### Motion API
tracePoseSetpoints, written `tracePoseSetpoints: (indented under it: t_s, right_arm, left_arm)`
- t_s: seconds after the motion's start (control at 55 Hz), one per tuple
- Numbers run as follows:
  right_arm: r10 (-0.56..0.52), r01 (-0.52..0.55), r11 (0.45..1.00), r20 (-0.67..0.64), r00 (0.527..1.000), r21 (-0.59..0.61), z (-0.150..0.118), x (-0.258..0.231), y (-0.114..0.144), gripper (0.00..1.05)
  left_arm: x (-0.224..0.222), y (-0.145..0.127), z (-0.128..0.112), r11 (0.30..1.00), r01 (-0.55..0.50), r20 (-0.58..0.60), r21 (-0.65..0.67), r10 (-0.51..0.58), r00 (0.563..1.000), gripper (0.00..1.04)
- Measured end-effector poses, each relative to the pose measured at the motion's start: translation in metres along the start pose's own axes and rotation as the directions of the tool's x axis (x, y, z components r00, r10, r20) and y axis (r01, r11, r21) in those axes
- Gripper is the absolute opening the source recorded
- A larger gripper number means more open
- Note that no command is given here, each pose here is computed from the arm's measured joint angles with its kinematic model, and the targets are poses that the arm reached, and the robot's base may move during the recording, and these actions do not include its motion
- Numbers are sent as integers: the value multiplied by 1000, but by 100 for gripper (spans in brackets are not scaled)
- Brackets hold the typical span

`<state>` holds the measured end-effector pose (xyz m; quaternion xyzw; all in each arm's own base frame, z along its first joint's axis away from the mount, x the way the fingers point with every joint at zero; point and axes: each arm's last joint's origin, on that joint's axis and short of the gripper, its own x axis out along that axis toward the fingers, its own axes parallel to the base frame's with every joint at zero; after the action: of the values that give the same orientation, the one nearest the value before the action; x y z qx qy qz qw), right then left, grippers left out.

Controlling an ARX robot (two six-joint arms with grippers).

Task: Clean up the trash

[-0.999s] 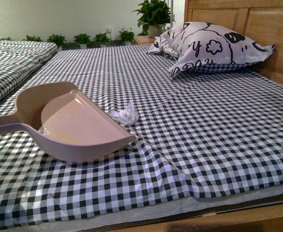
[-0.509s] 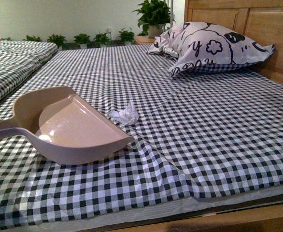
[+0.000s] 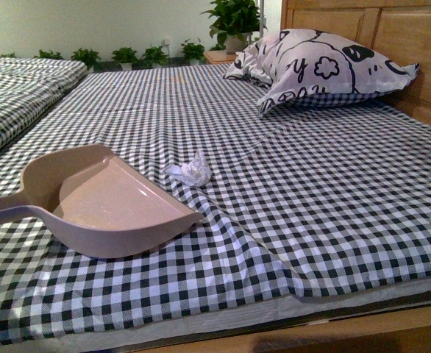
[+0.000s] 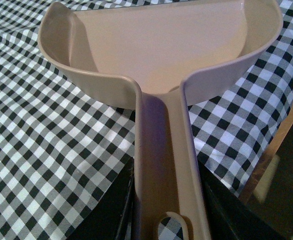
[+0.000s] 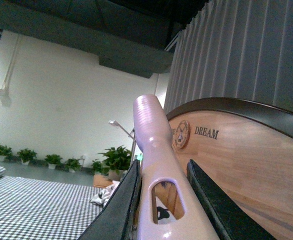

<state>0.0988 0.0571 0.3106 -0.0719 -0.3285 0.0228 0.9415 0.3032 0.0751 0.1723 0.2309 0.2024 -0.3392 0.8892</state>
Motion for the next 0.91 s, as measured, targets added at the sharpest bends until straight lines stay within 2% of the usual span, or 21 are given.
tracePoseSetpoints:
  t_s: [0.327, 0.491, 0.854, 0.908]
  right_arm:
    - [0, 0, 1000, 0, 1000, 0, 0, 0, 0, 23]
    - [0, 0, 1000, 0, 1000, 0, 0, 0, 0, 23]
    - [0, 0, 1000, 0, 1000, 0, 0, 0, 0, 23]
    - [-6, 6, 1000, -68, 998, 9, 2, 1, -1, 23]
  left_arm:
    - [6, 6, -9, 1000, 1, 4, -28, -1, 1000, 29]
    - [8, 3, -13, 997, 38, -14, -74, -39, 999, 29]
    - [7, 3, -14, 996, 41, -13, -77, -42, 999, 29]
    - [7, 3, -14, 996, 41, -13, -77, -42, 999, 29]
